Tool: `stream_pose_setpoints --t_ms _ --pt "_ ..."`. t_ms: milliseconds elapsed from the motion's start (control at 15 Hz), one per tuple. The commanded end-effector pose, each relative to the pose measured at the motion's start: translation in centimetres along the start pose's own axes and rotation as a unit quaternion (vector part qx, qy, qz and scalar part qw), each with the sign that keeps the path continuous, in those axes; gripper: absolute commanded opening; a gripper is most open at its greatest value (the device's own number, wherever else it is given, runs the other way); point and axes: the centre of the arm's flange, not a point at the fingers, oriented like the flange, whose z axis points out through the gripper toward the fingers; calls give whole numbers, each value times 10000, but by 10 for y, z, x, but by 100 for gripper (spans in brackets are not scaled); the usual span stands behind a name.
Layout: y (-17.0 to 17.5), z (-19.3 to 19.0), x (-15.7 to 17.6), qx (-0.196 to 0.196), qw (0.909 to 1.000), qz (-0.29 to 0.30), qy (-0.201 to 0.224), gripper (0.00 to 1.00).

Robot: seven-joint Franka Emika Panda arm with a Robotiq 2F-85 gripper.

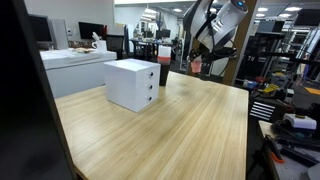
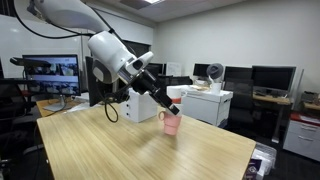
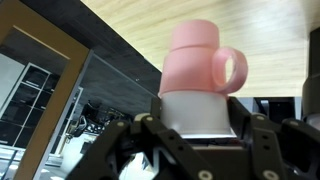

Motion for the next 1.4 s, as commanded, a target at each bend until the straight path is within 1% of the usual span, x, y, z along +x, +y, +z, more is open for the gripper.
stream_pose_setpoints --t_ms 0,267,400,467,667,800,1000,1200,1333 --pt "-21 -19 -14 -213 9991 350 108 41" --pt "-37 -42 -11 -210 9967 765 193 41" --pt "-40 -49 -10 -218 9946 989 234 41" --pt "-39 -55 -11 -162 9930 1145 244 41" --pt "-37 -63 -17 -158 9899 1350 408 41" --pt "-36 -69 -23 -216 9867 1490 606 41" --pt "-36 -58 -42 -341 9866 1551 382 41" --pt "-34 -49 -64 -492 9855 1595 290 41" --pt "-33 -44 -72 -571 9837 1682 290 41"
